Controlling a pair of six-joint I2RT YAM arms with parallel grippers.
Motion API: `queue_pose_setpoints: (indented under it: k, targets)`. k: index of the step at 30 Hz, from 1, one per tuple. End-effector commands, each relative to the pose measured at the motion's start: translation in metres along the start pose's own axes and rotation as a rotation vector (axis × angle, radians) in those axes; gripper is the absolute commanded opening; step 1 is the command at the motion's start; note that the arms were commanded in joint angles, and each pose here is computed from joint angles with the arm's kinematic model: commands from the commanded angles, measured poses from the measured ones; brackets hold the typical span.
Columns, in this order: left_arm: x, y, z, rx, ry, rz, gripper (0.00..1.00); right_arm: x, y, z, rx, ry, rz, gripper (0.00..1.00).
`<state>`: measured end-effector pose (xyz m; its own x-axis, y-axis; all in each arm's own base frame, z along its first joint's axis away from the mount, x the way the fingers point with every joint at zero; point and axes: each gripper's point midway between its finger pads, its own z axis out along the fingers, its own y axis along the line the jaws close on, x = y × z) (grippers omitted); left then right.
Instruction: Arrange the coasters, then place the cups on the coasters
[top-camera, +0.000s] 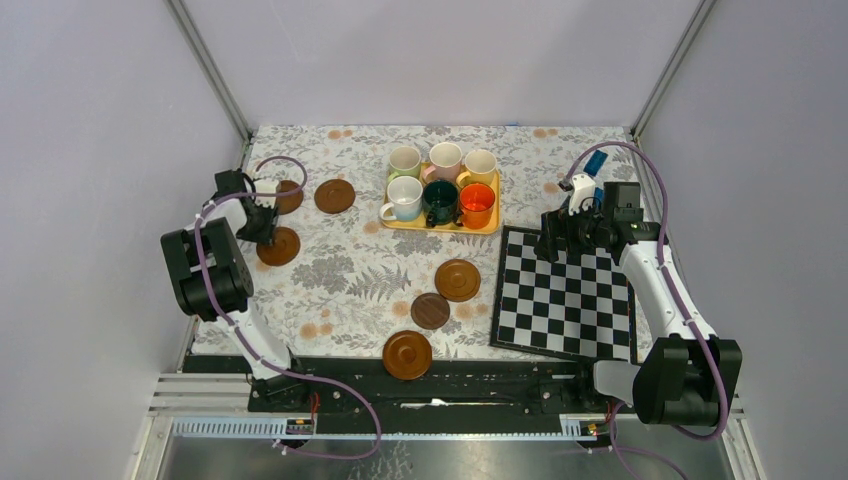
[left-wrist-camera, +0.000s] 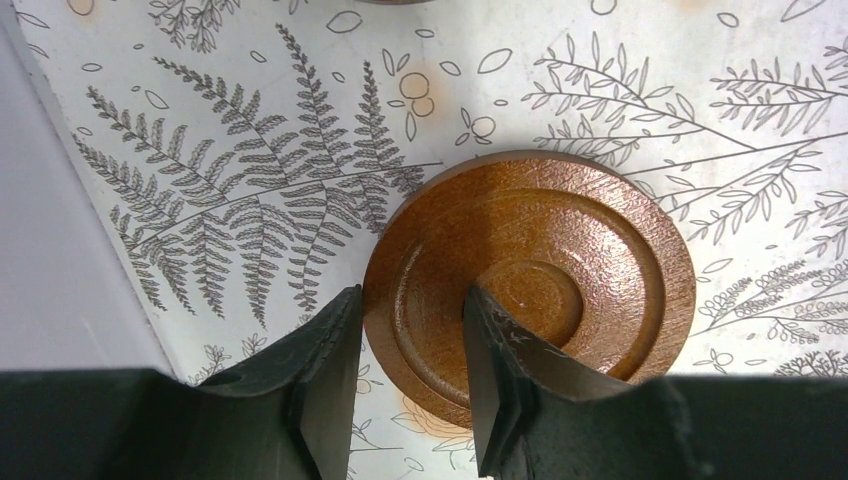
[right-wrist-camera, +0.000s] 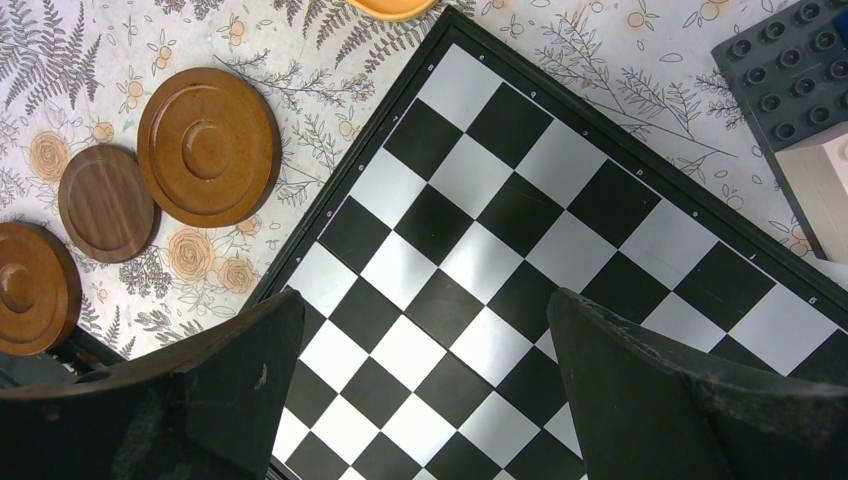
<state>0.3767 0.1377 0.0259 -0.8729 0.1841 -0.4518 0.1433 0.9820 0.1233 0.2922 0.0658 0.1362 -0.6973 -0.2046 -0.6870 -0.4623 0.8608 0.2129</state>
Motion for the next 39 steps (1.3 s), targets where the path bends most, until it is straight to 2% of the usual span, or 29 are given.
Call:
queue_pose_setpoints:
  k: [1, 12, 19, 23, 26, 29, 35, 39]
  targets:
    - [-0.003, 0.029, 0.004, -0.110, 0.009, 0.014, 0.33, -0.007, -0.001, -0.003, 0.017, -0.029, -0.039, 0.98]
    - [-0.022, 0.032, -0.012, -0.101, -0.048, 0.001, 0.38, -0.007, 0.000, -0.004, 0.015, -0.029, -0.037, 0.98]
    - [-0.060, 0.021, -0.055, -0.032, -0.175, -0.018, 0.42, -0.008, 0.001, -0.003, 0.008, -0.030, -0.034, 0.98]
    - [-0.082, 0.003, -0.089, 0.043, -0.252, 0.009, 0.48, -0.008, 0.001, -0.003, 0.007, -0.029, -0.032, 0.98]
    - [-0.090, -0.043, -0.116, 0.225, -0.314, 0.083, 0.55, -0.009, 0.001, -0.002, 0.004, -0.031, -0.030, 0.98]
    - [-0.088, -0.114, -0.138, 0.387, -0.331, 0.236, 0.60, -0.009, 0.003, -0.002, -0.002, -0.032, -0.025, 0.98]
    - [-0.066, -0.262, -0.166, 0.571, -0.365, 0.557, 0.65, -0.011, 0.003, -0.004, -0.001, -0.036, -0.020, 0.98]
    - [-0.054, -0.336, -0.168, 0.624, -0.365, 0.701, 0.67, -0.014, 0.004, -0.006, -0.001, -0.044, -0.026, 0.98]
